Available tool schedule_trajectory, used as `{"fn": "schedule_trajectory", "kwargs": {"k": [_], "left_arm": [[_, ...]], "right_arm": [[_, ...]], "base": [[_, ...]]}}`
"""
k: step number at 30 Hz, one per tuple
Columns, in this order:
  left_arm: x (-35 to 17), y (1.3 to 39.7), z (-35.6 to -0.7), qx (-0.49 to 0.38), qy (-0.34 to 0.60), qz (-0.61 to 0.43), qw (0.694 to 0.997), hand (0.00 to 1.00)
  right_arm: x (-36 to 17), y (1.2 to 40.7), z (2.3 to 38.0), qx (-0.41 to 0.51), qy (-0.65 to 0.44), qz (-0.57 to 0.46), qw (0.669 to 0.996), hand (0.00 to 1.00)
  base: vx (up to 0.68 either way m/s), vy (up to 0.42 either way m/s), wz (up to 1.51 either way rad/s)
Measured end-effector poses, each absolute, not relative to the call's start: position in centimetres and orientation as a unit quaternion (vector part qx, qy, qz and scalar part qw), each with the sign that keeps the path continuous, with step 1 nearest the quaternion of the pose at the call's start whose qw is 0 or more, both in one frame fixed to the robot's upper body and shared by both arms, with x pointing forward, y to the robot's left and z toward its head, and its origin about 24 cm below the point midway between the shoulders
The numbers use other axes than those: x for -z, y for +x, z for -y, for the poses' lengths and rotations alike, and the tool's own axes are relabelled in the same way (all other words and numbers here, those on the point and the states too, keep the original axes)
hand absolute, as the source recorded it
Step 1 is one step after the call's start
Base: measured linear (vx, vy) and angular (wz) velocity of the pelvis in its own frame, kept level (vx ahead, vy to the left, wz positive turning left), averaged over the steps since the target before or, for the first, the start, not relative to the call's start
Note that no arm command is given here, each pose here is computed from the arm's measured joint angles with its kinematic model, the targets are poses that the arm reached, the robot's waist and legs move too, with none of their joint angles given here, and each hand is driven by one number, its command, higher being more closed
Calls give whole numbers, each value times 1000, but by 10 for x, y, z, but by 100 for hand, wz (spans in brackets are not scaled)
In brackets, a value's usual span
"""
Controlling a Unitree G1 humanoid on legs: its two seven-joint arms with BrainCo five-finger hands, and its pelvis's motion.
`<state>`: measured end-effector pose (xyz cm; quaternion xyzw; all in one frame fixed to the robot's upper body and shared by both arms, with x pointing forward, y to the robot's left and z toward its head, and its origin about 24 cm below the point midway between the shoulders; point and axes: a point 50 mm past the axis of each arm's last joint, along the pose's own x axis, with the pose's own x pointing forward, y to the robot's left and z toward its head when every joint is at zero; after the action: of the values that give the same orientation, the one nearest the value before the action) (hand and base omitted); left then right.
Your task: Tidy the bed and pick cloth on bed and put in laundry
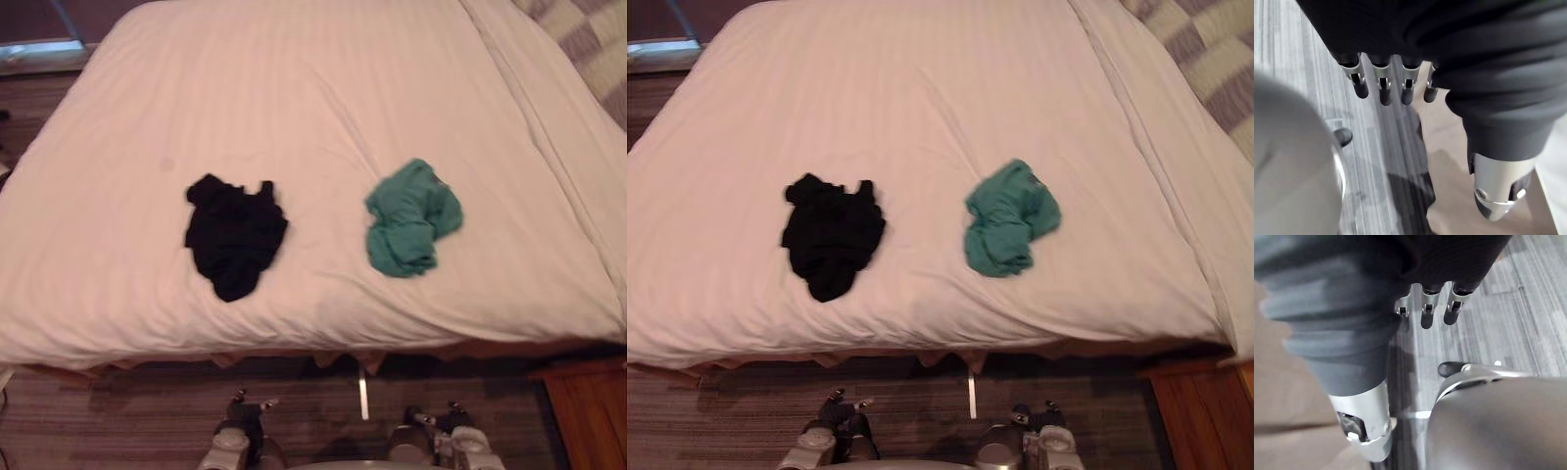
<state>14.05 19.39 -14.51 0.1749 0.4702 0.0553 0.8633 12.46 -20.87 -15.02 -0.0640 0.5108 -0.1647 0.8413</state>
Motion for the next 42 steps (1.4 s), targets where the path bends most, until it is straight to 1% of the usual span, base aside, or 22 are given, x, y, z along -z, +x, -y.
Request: {"fn": "schedule_trajectory", "kwargs": {"k": [4, 7, 9, 11, 17, 20, 22, 24, 25, 26, 27, 28, 29, 30, 31, 33, 34, 35, 37, 38, 40, 42], "left_arm": [[144, 143, -200, -53, 188, -468, 862, 0], [142, 149, -195, -32, 199, -461, 864, 0], [144, 148, -183, -5, 192, -463, 865, 0], [146, 147, -176, 8, 189, -465, 865, 0], [148, 141, -169, 12, 185, -470, 863, 0], [149, 138, -174, 1, 182, -474, 861, 0], [150, 133, -181, -17, 173, -482, 859, 0], [153, 124, -189, -67, 131, -498, 854, 0], [154, 115, -199, -117, 98, -509, 847, 0], [155, 101, -216, -183, 60, -522, 831, 0], [155, 94, -224, -215, 44, -527, 821, 0], [154, 83, -240, -273, 16, -531, 802, 0], [151, 64, -264, -340, -3, -531, 776, 0], [149, 57, -274, -362, -8, -531, 766, 0], [138, 33, -307, -431, -5, -525, 734, 0], [128, 26, -328, -467, 0, -510, 722, 0], [117, 21, -347, -493, 14, -494, 716, 0], [99, 24, -371, -523, 41, -463, 714, 0], [80, 33, -392, -544, 71, -426, 720, 0], [58, 47, -408, -561, 104, -383, 727, 0], [36, 66, -419, -564, 140, -335, 741, 0], [3, 99, -425, -556, 192, -253, 768, 0]], "right_arm": [[145, 152, 184, 112, -70, -488, 863, 0], [145, 151, 180, 99, -70, -485, 866, 0], [143, 149, 185, 107, -67, -475, 871, 0], [141, 151, 183, 90, -75, -462, 879, 0], [139, 156, 171, 45, -77, -452, 888, 0], [141, 154, 172, 49, -68, -455, 886, 0], [143, 148, 180, 77, -50, -466, 880, 0], [149, 132, 196, 134, -24, -488, 862, 0], [150, 124, 207, 180, 7, -494, 851, 0], [151, 112, 221, 232, 27, -499, 834, 0], [152, 105, 228, 254, 36, -502, 826, 0], [152, 89, 242, 298, 49, -508, 807, 0], [151, 74, 258, 347, 57, -511, 784, 0], [149, 70, 264, 362, 57, -508, 779, 0], [139, 58, 289, 407, 40, -492, 768, 0], [129, 57, 304, 431, 24, -469, 770, 0], [118, 60, 316, 445, 6, -445, 777, 0], [100, 70, 335, 465, -21, -403, 788, 0], [78, 84, 351, 480, -51, -354, 801, 0], [57, 103, 364, 492, -77, -302, 813, 0], [36, 119, 372, 498, -100, -255, 823, 0], [10, 138, 380, 506, -120, -195, 831, 0]], "base": [[-21, 236, -70], [-14, 19, 3], [-15, 33, 21], [-1, 5, -6], [-17, 58, -37], [-34, 66, -18], [-14, 19, -3], [5, 15, 7], [4, 14, 9], [8, 12, 8], [48, 4, 14], [63, 5, 16], [65, 5, 13], [20, 9, 7], [0, 0, 0], [17, 4, 5], [4, -2, 10], [0, -3, 11], [2, -7, 8], [0, -8, 8], [-7, -4, 7], [-10, -4, 8]]}}
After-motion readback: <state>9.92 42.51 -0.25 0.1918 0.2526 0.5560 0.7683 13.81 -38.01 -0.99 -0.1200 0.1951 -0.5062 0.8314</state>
